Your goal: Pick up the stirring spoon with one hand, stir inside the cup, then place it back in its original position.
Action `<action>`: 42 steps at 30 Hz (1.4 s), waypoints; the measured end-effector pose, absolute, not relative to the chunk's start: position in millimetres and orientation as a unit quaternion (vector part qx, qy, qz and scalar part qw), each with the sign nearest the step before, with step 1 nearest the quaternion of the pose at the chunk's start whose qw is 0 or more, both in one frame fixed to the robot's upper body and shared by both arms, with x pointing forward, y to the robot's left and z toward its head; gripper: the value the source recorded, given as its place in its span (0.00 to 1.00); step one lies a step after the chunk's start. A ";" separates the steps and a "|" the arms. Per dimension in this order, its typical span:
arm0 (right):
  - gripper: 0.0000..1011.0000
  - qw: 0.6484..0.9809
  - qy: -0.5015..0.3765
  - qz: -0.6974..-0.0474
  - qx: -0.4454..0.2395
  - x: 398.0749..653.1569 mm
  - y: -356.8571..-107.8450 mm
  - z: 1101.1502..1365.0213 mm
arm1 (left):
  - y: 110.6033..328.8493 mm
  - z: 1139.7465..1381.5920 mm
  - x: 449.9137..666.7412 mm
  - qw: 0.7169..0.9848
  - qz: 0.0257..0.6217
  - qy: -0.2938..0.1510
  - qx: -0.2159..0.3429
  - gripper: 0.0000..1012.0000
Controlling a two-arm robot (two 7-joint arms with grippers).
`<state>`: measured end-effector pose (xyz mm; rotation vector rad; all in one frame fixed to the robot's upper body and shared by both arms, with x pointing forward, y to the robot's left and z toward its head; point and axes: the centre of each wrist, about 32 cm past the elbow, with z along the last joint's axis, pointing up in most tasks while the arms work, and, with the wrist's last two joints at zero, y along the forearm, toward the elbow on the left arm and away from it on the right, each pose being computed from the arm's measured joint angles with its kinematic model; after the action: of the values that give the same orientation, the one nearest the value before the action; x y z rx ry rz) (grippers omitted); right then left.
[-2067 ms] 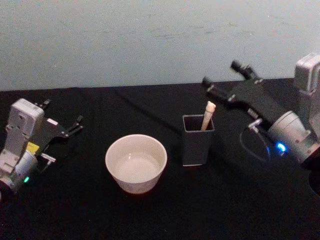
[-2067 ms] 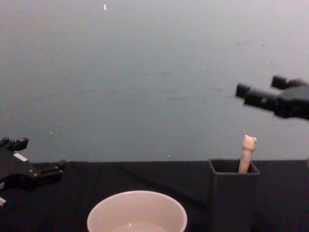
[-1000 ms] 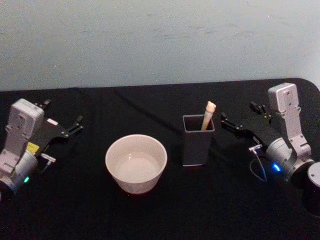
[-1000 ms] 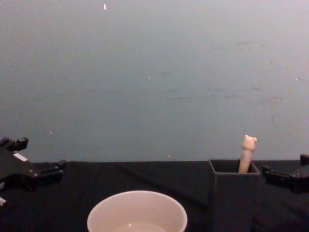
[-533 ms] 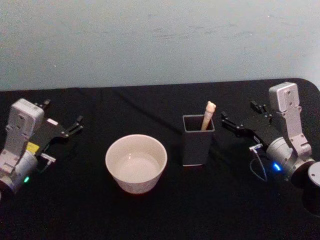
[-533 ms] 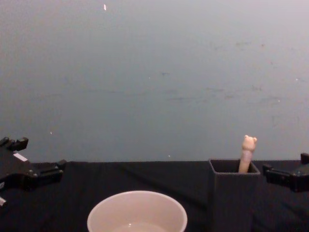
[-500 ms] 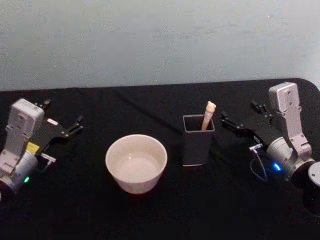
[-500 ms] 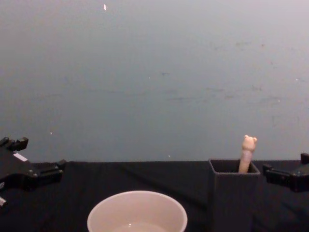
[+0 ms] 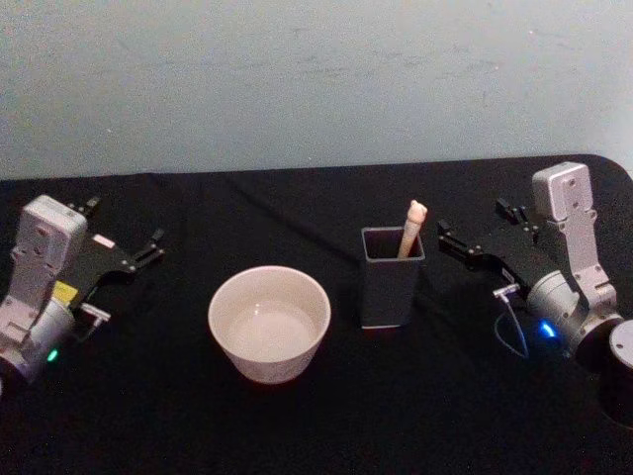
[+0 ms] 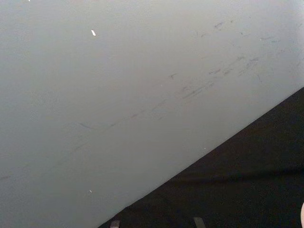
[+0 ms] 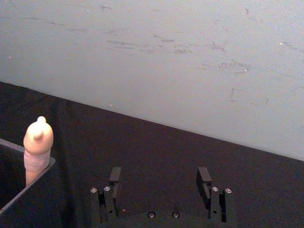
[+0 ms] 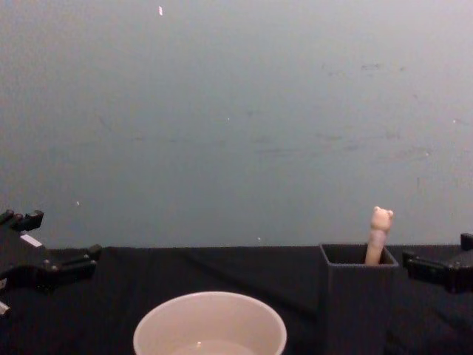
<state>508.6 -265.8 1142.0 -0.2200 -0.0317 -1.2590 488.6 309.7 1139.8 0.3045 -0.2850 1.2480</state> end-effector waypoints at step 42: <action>0.99 0.803 -0.015 -0.587 -0.103 508.6 -265.8 1141.9 | 309.7 1139.8 488.6 0.791 0.580 -0.132 0.141 0.99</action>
<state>508.6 -265.8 1141.9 -0.2203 -0.0316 -1.2590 488.6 309.7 1139.8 0.3045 -0.2851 1.2479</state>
